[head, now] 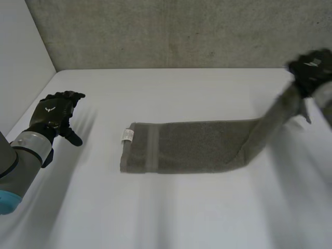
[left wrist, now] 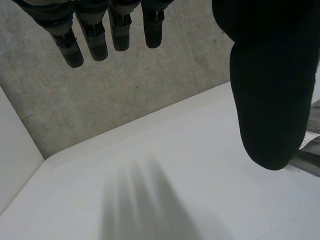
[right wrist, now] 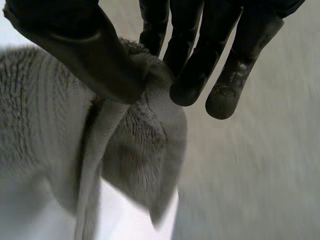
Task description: Fold the laundry
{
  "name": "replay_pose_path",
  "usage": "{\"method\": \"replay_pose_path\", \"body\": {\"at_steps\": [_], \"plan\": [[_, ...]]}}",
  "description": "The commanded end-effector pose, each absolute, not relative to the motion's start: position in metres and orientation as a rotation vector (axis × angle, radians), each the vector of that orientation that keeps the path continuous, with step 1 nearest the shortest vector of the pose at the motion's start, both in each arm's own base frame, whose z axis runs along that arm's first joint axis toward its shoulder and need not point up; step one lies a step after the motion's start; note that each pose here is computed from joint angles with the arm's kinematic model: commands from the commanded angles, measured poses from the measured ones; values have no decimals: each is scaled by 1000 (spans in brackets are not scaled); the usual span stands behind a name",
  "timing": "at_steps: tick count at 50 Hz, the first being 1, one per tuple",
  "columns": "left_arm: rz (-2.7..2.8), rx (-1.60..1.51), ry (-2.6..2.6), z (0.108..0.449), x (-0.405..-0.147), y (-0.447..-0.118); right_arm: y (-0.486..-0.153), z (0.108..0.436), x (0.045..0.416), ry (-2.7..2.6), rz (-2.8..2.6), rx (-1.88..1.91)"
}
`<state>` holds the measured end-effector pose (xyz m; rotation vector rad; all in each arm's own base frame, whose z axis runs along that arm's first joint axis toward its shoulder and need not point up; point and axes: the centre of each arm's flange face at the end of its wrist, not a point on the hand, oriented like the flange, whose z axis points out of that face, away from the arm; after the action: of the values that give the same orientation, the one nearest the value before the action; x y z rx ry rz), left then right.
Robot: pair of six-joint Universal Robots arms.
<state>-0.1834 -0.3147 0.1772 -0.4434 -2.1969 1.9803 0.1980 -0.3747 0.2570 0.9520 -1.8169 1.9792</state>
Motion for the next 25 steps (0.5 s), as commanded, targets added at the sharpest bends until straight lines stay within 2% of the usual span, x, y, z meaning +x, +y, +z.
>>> {"method": "replay_pose_path", "body": {"at_steps": [1, 2, 3, 5, 8, 10, 11, 13, 18, 25], "plan": [[1978, -448, -2194, 177, -185, -313, -305, 258, 329, -1618, 2161, 1364], [1978, -448, -2194, 177, -185, -313, -286, 249, 354, -1582, 2177, 1466], [1978, -448, -2194, 177, -185, -313, -286, 249, 354, -1582, 2177, 1467], [1978, -448, -2194, 177, -185, -313, -253, 225, 393, -1524, 2177, 1642], [1976, -448, -2195, 177, -185, -313, -238, 211, 409, -1503, 2171, 1719], [1974, -448, -2197, 176, -185, -313, -213, 185, 434, -1490, 2160, 1836], [1974, -448, -2197, 176, -185, -313, -213, 185, 434, -1490, 2159, 1837], [1970, -450, -2199, 175, -185, -313, -192, 156, 449, -1501, 2118, 1939], [1966, -454, -2197, 174, -187, -312, -166, 123, 459, -1516, 2053, 2059], [1977, -458, -2188, 174, -187, -312, -158, 129, 460, -1519, 2072, 2073]]}}
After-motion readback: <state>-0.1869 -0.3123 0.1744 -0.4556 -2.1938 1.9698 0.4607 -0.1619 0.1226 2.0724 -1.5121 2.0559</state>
